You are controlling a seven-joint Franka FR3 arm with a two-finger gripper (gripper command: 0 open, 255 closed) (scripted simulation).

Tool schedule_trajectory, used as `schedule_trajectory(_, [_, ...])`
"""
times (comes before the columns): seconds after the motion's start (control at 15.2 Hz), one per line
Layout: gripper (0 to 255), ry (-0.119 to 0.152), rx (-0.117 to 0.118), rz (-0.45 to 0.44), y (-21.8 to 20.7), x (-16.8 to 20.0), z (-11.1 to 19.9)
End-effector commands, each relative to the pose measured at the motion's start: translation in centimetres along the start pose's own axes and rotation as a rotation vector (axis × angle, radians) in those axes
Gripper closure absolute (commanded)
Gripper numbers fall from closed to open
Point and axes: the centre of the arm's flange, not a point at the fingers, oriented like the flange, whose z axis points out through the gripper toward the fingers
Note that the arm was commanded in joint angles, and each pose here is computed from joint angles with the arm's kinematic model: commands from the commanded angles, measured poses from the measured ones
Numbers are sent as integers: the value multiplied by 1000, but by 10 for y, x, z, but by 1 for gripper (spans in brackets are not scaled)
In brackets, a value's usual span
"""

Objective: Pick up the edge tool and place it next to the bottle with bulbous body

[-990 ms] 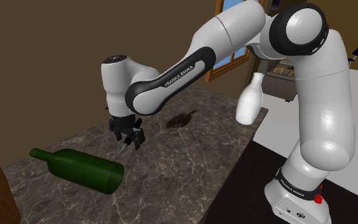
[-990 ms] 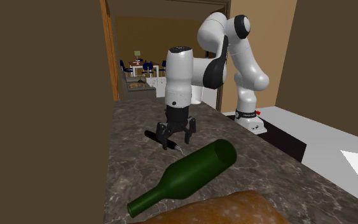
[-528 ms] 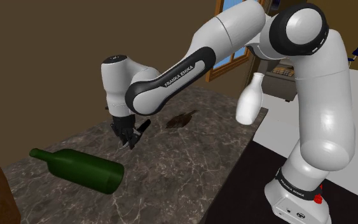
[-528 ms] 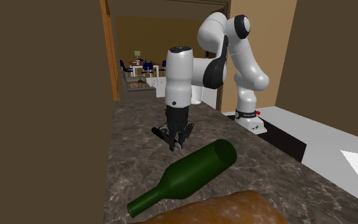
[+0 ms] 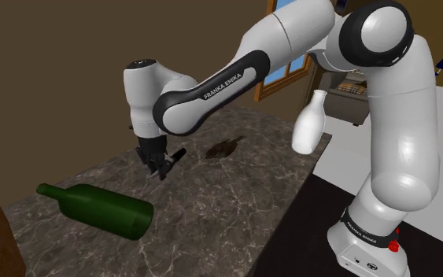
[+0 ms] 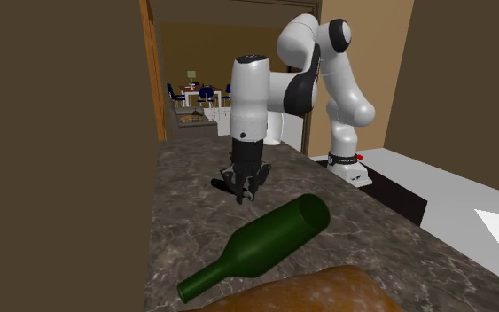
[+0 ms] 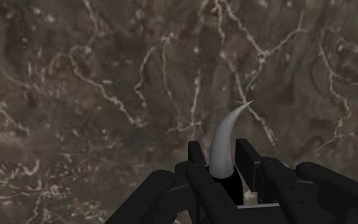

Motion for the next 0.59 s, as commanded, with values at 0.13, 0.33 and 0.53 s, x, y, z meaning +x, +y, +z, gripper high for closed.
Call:
schedule_trajectory(0.13, [255,0,0,0,-1,0,-22])
schedule_trajectory(0.33, [255,0,0,0,-2,1,-38])
schedule_trajectory(0.53, [255,0,0,0,-3,1,-54])
